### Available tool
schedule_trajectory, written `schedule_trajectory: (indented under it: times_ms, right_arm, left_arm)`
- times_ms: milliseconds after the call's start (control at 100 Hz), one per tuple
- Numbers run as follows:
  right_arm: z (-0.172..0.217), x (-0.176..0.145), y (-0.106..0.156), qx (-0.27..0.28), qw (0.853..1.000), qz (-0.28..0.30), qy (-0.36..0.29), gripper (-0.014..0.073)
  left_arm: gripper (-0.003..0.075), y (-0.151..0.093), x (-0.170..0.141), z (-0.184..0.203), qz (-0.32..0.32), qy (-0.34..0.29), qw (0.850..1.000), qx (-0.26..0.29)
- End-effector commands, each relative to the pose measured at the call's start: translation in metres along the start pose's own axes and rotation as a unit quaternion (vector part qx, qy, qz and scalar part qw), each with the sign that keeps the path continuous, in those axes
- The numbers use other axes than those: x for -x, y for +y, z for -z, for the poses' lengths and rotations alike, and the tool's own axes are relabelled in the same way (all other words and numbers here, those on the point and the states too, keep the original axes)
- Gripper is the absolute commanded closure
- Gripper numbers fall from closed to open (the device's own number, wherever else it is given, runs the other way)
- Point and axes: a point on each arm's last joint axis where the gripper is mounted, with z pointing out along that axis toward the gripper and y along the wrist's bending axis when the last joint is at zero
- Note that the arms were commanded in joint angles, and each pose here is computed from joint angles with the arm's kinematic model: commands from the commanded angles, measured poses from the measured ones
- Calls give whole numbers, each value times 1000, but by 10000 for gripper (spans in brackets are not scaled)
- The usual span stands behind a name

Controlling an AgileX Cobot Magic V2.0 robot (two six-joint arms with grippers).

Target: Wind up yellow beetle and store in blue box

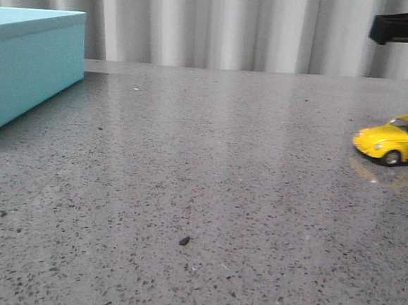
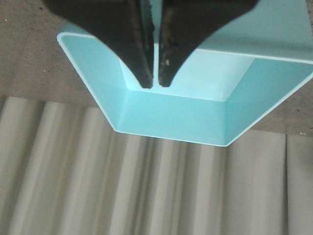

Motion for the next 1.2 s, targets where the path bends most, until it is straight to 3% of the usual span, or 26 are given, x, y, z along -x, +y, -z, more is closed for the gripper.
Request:
schedule_trajectory:
  times_ms: [0,260,640,1190]
  right_arm:
    - [10,1,-17,-26,1000,-8,-10,636]
    - [16,0,-29,-32,999,-26,-22,636]
    - [71,-9,-25,-16,989,-34,-140,636]
    - [77,-11,-21,4,988,-42,-151,636]
  left_arm:
    - [741,-3,17,0,7,-43,999,-3]
    - [741,-3,17,0,7,-43,999,-3]
    - [741,-3,17,0,7,-43,999,-3]
    - [741,-3,17,0,7,-43,999,-3]
